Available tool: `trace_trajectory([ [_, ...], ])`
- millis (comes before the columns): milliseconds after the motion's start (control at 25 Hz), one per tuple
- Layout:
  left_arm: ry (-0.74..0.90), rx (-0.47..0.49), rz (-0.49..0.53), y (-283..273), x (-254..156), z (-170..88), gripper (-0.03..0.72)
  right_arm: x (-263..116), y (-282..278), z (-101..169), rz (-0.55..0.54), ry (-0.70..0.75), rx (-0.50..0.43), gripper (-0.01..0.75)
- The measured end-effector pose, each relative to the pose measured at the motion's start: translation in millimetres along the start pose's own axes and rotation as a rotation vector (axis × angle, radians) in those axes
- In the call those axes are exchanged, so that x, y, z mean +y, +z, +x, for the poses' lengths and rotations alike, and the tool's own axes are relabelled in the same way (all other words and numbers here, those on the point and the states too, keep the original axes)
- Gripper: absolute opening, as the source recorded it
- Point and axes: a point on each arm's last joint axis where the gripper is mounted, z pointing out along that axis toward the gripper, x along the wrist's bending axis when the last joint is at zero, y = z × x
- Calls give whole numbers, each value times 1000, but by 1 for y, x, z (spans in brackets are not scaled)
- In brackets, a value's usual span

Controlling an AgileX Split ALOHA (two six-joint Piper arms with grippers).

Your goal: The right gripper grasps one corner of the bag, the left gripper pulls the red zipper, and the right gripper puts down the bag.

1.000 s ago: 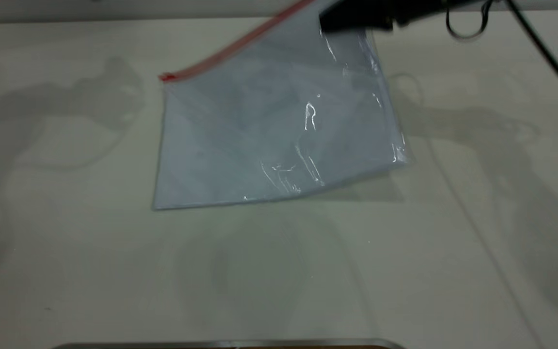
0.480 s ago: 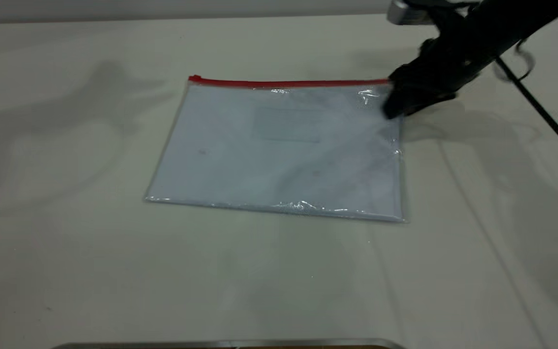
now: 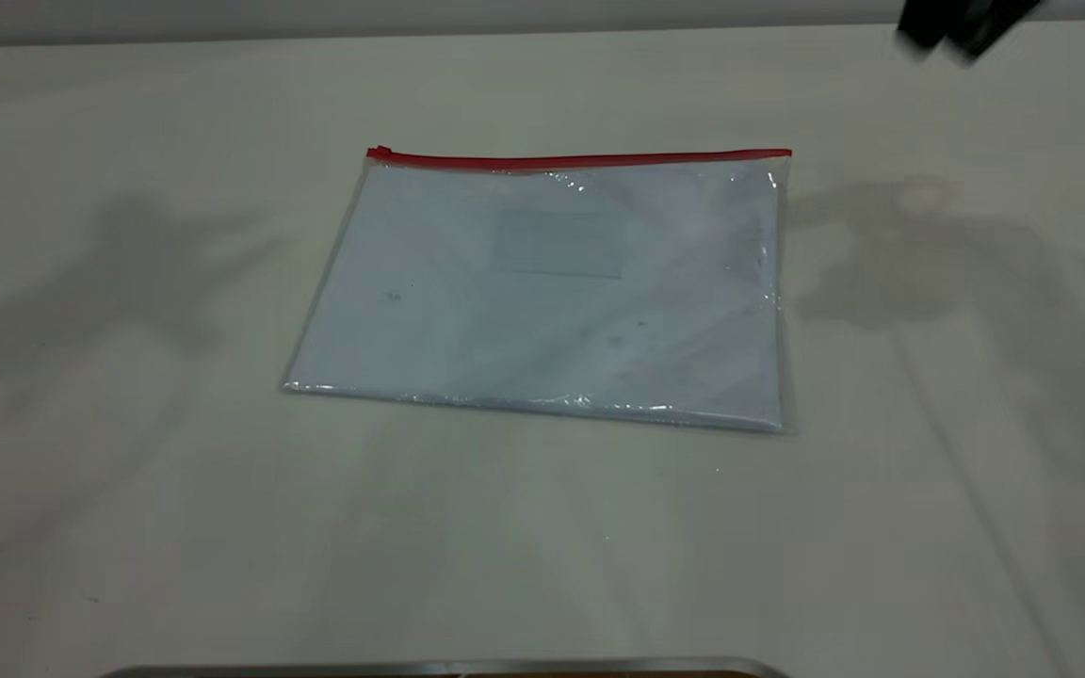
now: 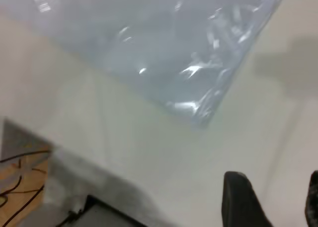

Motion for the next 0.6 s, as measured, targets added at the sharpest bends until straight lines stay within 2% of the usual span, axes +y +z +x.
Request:
trace_trajectory([
  [160, -89, 167, 52, -32, -5, -17, 374, -15, -68, 32, -130, -59, -18, 358],
  [240, -110, 221, 90, -42, -16, -25, 374, -29, -98, 47, -198, -73, -36, 358],
  [440, -145, 288, 198, -58, -59, -49, 376, -92, -157, 84, -342, -123, -71, 358],
  [600, -227, 299, 313, -57, -108, -63, 376, -156, -161, 96, -348, -123, -110, 360],
])
